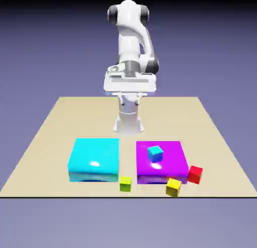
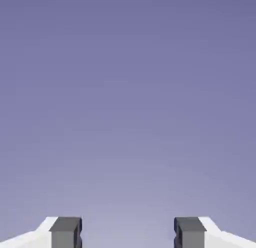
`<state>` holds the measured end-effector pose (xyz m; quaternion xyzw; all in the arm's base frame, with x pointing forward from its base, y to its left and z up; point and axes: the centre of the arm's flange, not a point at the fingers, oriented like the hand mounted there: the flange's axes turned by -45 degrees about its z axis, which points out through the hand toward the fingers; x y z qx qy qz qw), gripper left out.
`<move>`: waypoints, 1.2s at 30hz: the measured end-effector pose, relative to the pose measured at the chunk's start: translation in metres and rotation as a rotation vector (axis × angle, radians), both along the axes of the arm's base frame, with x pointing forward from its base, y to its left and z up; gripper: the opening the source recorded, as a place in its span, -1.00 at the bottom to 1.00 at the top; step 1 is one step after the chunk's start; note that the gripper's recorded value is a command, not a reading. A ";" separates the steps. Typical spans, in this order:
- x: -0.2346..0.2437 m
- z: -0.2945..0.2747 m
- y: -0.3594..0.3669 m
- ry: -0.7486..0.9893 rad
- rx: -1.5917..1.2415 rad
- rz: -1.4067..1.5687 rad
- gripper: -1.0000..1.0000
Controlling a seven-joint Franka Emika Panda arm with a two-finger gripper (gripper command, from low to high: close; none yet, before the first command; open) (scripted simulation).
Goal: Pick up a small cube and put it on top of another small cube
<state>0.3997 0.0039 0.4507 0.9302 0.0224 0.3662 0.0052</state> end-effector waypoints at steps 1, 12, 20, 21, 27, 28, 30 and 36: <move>0.008 -0.007 -0.001 0.039 0.003 -0.005 0.00; 0.088 -0.101 -0.009 0.468 0.035 -0.071 0.00; 0.125 -0.191 -0.016 0.780 0.056 -0.123 0.00; 0.128 -0.203 -0.017 0.819 0.058 -0.130 0.00; 0.137 -0.265 -0.021 1.010 0.068 -0.162 0.00; 0.135 -0.284 -0.020 1.010 0.068 -0.162 0.00; 0.128 -0.321 -0.019 1.010 0.068 -0.162 0.00; 0.135 -0.279 -0.020 1.010 0.070 -0.162 -1.00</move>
